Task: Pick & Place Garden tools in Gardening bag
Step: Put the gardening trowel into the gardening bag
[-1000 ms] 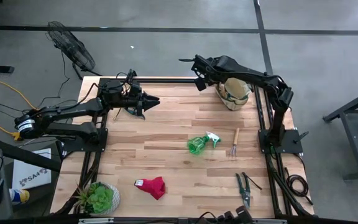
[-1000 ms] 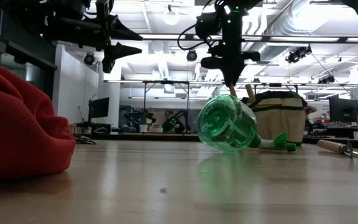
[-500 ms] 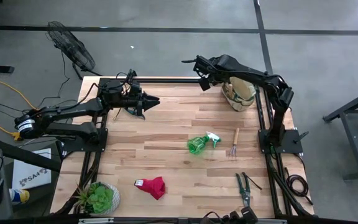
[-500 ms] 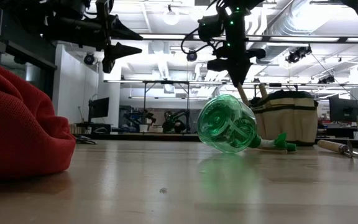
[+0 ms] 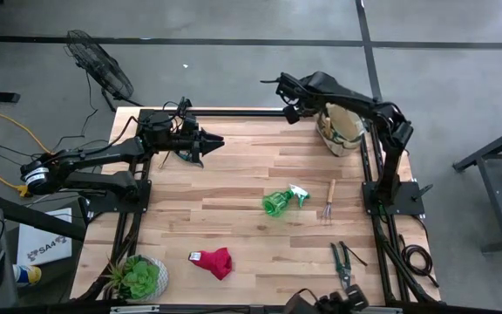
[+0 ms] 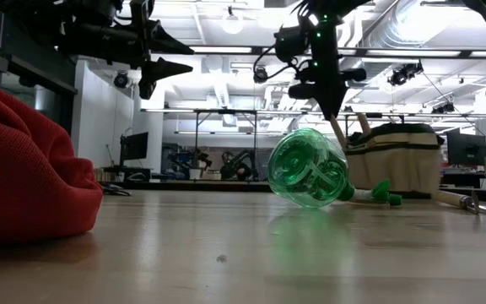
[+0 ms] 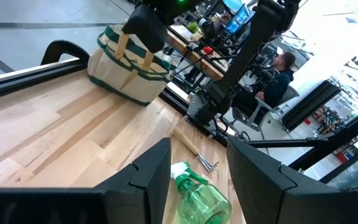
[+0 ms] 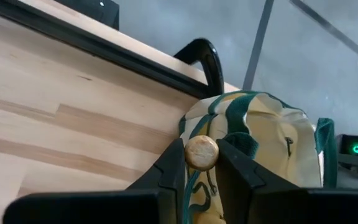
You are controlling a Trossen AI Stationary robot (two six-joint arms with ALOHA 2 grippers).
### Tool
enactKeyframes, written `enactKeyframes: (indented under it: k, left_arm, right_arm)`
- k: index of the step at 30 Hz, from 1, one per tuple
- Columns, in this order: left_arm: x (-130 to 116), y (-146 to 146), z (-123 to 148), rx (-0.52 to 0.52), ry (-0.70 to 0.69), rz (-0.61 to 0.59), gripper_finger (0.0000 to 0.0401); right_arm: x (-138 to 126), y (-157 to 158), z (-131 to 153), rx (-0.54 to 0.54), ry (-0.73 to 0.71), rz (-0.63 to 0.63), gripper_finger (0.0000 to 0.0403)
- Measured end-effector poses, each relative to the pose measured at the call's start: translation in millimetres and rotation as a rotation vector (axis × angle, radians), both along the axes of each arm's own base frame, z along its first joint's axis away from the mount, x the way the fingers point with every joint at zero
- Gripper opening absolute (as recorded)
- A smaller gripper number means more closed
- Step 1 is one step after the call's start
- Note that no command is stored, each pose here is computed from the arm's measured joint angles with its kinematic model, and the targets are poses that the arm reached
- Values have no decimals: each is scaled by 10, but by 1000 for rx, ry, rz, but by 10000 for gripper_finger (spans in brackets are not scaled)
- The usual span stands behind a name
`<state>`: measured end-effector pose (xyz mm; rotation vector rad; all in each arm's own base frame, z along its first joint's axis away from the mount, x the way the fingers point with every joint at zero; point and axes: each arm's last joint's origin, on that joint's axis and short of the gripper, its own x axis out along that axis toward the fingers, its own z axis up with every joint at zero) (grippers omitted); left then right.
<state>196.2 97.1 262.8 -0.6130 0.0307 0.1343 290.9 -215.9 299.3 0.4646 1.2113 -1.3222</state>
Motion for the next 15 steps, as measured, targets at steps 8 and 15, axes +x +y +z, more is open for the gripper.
enactKeyframes:
  k: [8,15]
  left_arm:
    - [0,0,-1,-1,1,0,154]
    - [0,0,-1,0,1,0,154]
  right_arm:
    - [-177,25,215,2,-61,-24,58]
    - [-427,-25,409,2,-98,-50,57]
